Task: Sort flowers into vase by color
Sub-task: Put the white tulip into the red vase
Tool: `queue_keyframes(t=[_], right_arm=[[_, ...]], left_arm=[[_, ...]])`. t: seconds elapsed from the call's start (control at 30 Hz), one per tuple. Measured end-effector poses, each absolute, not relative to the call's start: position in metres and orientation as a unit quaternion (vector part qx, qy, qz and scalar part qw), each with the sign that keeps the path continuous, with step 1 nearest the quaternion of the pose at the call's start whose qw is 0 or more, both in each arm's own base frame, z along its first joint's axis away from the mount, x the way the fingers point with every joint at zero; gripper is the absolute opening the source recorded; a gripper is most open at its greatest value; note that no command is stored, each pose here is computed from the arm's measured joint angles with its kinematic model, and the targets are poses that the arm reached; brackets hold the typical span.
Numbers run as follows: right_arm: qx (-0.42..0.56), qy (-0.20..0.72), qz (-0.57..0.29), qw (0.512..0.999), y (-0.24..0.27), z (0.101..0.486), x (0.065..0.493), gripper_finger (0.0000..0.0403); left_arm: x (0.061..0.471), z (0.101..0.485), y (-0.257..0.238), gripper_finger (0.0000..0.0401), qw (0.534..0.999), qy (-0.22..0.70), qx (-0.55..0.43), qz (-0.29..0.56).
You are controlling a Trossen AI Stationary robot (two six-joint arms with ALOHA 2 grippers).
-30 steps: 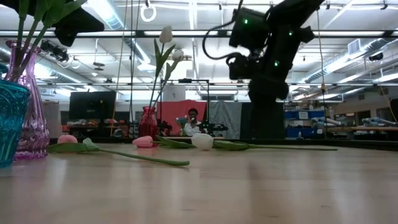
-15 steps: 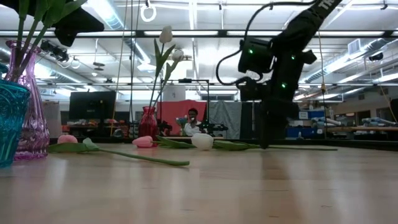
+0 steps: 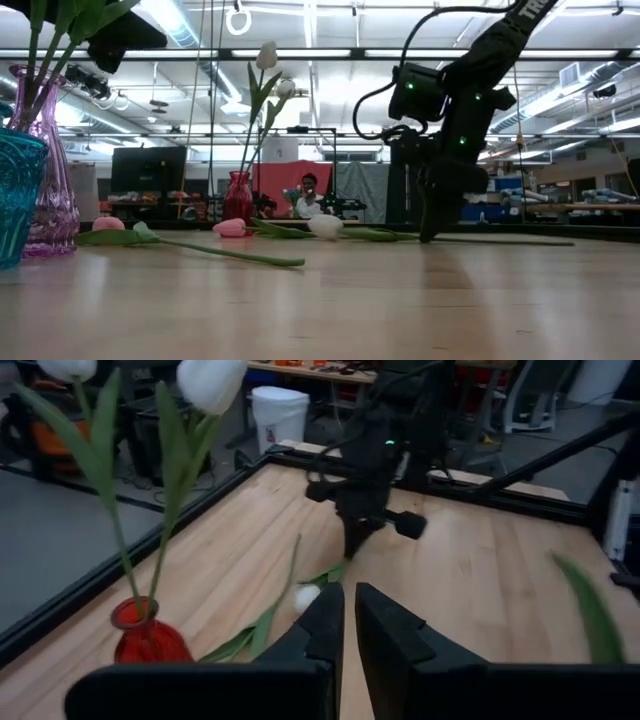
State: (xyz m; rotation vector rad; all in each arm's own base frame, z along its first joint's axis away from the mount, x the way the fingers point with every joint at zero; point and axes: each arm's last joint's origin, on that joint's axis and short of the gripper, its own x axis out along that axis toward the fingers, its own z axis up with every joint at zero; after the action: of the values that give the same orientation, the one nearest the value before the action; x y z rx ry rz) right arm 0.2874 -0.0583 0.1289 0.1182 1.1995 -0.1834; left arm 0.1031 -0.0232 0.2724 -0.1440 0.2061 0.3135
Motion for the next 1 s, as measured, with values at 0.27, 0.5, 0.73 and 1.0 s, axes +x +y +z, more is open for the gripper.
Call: queue_keyframes(t=[0.27, 0.5, 0.73, 1.0], right_arm=[[0.092, 0.376, 0.078, 0.919, -0.063, 0.151, 0.316, 0.0006], [0.039, 0.149, 0.121, 0.981, -0.067, 0.190, 0.340, 0.0004], [-0.003, -0.038, 0.109, 0.993, -0.069, 0.250, 0.358, 0.0005], [-0.051, -0.067, 0.105, 0.991, -0.067, 0.315, 0.386, 0.0005]], left_arm=[[0.101, 0.280, -0.024, 0.0035, 0.988, 0.099, -0.047, 0.111], [0.106, 0.261, -0.023, 0.0035, 0.981, 0.129, -0.002, 0.143], [0.106, 0.282, -0.010, 0.0035, 0.976, 0.099, 0.023, 0.192], [0.115, 0.315, 0.008, 0.0035, 0.981, 0.089, 0.043, 0.169]])
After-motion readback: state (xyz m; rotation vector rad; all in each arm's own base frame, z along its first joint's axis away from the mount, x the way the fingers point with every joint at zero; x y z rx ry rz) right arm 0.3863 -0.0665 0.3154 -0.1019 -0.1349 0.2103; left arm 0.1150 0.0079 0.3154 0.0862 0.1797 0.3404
